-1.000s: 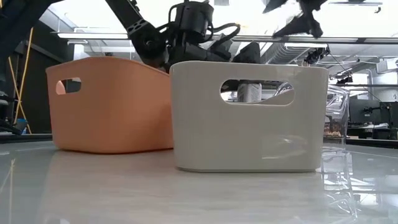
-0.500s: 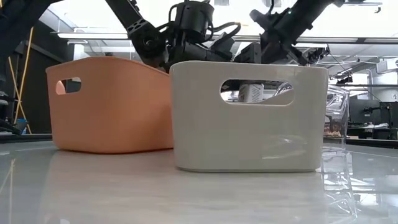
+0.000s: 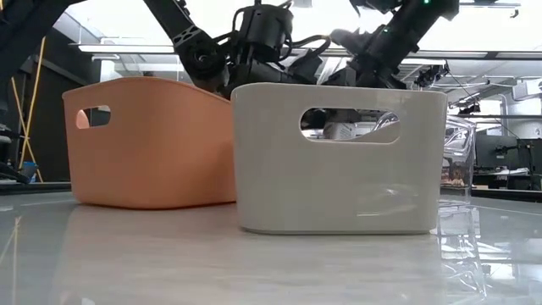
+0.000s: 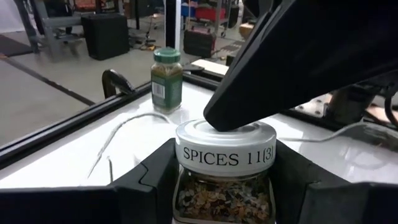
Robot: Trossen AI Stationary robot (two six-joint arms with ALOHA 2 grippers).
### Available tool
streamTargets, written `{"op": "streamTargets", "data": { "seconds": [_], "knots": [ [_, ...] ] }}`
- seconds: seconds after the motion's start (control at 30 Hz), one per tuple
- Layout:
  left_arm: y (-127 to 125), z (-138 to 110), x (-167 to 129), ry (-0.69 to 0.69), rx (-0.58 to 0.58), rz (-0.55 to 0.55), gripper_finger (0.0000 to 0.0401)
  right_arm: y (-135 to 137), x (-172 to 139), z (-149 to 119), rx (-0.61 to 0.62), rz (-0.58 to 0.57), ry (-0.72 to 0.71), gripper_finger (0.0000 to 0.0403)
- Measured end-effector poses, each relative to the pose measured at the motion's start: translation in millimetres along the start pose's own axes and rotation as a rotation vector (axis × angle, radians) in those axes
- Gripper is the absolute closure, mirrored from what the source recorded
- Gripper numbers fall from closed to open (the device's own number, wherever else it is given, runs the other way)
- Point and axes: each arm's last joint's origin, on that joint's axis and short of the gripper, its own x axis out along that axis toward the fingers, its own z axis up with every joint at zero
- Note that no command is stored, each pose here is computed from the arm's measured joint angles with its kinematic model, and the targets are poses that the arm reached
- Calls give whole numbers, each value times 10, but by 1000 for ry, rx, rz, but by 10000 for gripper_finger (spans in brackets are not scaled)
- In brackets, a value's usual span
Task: Sort spices by type
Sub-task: Put the white seasoning bottle into the transparent bin
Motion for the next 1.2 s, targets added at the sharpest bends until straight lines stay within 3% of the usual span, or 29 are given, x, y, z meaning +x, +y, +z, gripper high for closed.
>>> {"op": "streamTargets", "data": {
  "seconds": [0.53, 1.2],
  "knots": [
    [9, -42, 12, 16, 6, 1, 183, 9, 48, -24, 18, 6, 31, 403],
    [22, -120, 32, 60, 34, 17, 178, 11, 271, -121, 13, -46, 91, 403]
  ]
}}
